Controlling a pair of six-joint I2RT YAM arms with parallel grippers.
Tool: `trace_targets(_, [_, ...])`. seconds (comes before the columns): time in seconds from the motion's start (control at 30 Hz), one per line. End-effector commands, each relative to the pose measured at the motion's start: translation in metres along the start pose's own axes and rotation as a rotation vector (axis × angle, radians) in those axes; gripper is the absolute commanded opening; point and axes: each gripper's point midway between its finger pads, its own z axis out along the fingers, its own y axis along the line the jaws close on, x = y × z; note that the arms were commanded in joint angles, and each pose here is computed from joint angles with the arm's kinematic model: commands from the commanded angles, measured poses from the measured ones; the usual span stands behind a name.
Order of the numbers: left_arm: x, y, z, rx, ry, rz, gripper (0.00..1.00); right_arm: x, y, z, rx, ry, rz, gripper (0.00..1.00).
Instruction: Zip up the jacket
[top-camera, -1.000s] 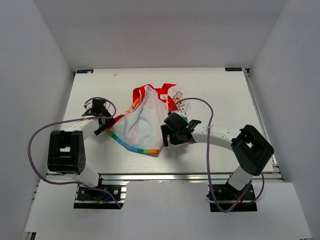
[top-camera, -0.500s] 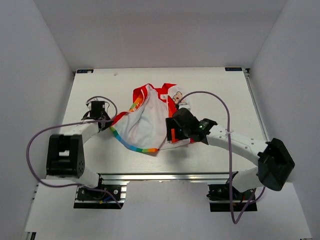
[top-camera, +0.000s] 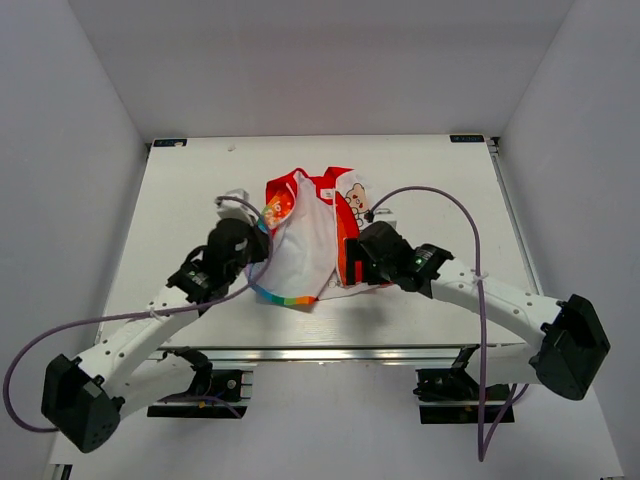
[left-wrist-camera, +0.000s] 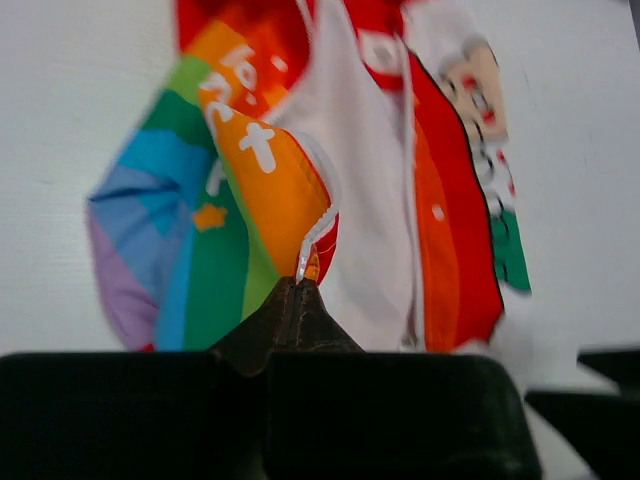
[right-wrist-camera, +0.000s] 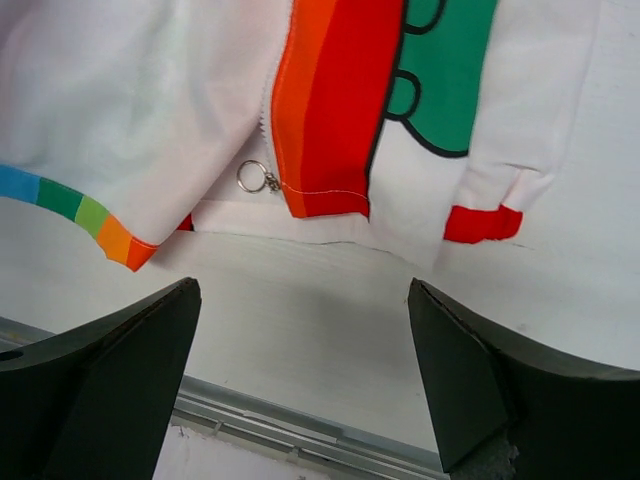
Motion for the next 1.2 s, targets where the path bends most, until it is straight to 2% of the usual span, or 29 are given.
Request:
trace_targets(0.0, [0.040,-0.028,-0.016,0.070,0.106,0.134,0.00,-0.001,-0.021,-0.010,0.069,-0.036,0.076,0.89])
trace_targets(0.03, [0.063,-0.055,-0.029,0.151,0.153,0.191,0.00,0.000,-0.025,-0.011,0.081,-0.040,0.088,0.89])
trace_targets(0.1, [0.097,-0.079,-0.035,0.190,0.209,0.264,0.00,0.001,-0.036,-0.014,0.100,-0.053,0.110,0.89])
trace_targets(0.13, [0.128,-0.103,-0.052,0.279,0.266,0.339,0.00,0.002,-0.038,-0.015,0.101,-0.057,0.126,0.89])
trace_targets(0.23, [0.193,-0.124,-0.066,0.302,0.416,0.499,0.00,0.007,-0.049,-0.017,0.106,-0.058,0.155,0.89])
trace_targets(0.27, [0.197,-0.134,-0.067,0.299,0.432,0.514,0.00,0.006,-0.053,-0.020,0.106,-0.069,0.168,0.89])
trace_targets(0.3, [0.218,-0.120,-0.066,0.238,0.495,0.583,0.00,0.008,-0.055,-0.020,0.105,-0.070,0.170,0.89])
trace_targets(0.33, [0.220,-0.117,-0.063,0.204,0.503,0.592,0.00,0.011,-0.057,-0.019,0.109,-0.065,0.168,0.89])
trace_targets(0.37, [0.219,-0.119,-0.063,0.180,0.506,0.579,0.12,0.011,-0.059,-0.021,0.108,-0.069,0.163,0.89])
trace_targets(0.4, [0.221,-0.112,-0.064,0.155,0.527,0.600,0.52,0.010,-0.058,-0.021,0.100,-0.073,0.152,0.89])
trace_targets(0.43, [0.221,-0.112,-0.065,0.157,0.533,0.596,0.70,0.010,-0.056,-0.020,0.086,-0.071,0.137,0.89])
trace_targets(0.47, [0.220,-0.115,-0.069,0.169,0.545,0.581,0.76,0.011,-0.053,-0.021,0.056,-0.065,0.099,0.89])
trace_targets(0.5, [0.219,-0.115,-0.073,0.181,0.554,0.576,0.77,0.008,-0.048,-0.021,0.029,-0.077,0.079,0.89])
trace_targets(0.53, [0.210,-0.121,-0.079,0.211,0.540,0.553,0.98,0.009,-0.043,-0.022,-0.005,-0.071,0.058,0.89])
trace_targets(0.63, [0.188,-0.124,-0.091,0.251,0.500,0.492,0.98,0.002,-0.031,-0.024,-0.082,-0.094,-0.016,0.89])
trace_targets(0.77, [0.160,-0.119,-0.089,0.237,0.410,0.388,0.98,-0.007,-0.015,-0.023,-0.130,-0.117,-0.083,0.87])
trace_targets(0.83, [0.150,-0.106,-0.069,0.198,0.406,0.288,0.98,-0.009,-0.009,-0.017,-0.122,-0.104,-0.103,0.86])
trace_targets(0.9, [0.137,-0.099,-0.045,0.218,0.407,0.150,0.98,-0.014,-0.002,-0.010,-0.127,-0.106,-0.111,0.77])
trace_targets(0.93, [0.147,-0.084,-0.036,0.201,0.435,0.121,0.98,-0.010,-0.001,0.000,-0.121,-0.079,-0.118,0.73])
trace_targets(1.0, [0.147,-0.081,-0.016,0.222,0.450,0.043,0.98,-0.015,0.005,0.009,-0.124,-0.086,-0.117,0.69])
trace_targets(1.17, [0.159,-0.077,0.016,0.169,0.493,0.069,0.98,-0.005,0.006,0.047,-0.072,-0.018,-0.123,0.63])
